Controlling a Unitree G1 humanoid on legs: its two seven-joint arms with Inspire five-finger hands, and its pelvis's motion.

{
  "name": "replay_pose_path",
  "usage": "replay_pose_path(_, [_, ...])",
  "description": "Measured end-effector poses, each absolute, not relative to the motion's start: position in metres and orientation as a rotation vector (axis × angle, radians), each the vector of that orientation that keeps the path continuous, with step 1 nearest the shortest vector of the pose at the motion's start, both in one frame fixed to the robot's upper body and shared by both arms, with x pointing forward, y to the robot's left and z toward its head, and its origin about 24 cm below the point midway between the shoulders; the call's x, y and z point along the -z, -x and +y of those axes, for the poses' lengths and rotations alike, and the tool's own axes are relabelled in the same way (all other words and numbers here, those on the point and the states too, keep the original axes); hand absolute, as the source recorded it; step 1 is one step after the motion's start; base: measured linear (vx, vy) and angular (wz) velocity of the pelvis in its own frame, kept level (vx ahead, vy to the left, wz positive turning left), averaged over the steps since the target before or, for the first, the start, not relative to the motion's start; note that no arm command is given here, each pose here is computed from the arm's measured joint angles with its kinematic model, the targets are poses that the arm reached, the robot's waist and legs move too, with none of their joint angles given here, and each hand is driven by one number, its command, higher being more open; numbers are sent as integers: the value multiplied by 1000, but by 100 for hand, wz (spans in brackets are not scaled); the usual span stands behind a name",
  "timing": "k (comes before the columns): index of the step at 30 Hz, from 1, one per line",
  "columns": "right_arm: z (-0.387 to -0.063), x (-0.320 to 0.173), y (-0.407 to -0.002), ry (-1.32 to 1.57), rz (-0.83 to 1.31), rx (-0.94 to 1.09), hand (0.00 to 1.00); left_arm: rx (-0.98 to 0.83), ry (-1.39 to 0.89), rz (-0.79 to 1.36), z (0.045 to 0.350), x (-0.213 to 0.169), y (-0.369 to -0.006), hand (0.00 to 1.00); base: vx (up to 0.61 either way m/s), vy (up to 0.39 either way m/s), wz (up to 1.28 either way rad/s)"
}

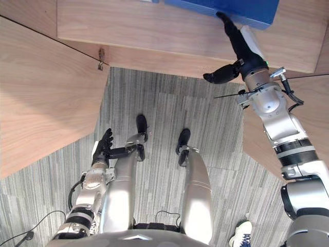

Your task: Walk over to the cabinet, pick up the folder, carry it to the office cabinet, place the folder inside the office cabinet, then close the office cabinet door

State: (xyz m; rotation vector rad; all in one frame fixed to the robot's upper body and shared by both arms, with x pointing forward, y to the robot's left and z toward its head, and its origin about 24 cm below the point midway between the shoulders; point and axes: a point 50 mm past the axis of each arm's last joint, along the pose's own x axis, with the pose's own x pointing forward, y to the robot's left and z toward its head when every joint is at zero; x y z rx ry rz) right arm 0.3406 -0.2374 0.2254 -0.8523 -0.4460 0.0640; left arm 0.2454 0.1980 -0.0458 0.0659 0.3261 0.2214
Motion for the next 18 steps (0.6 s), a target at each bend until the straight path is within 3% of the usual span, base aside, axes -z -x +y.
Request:
replay_pose_path(9, [-226,-207,-342,509,-376,-209,100,-186,-71,337,196,48,-244,100,18,1,-1])
replay_pose_path(15, [-200,-196,-317,230,-490,-209,100,-193,-64,342,195,48,-244,100,28,9,1])
replay_pose_path(16, [-192,-199,-310,217,-538,-192,0,-195,-61,342,194,48,-244,100,0,0,0])
replay_pose_path(18, [-185,-208,-302,233,-623,-157,0,-199,-54,333,193,46,-245,100,0,0,0])
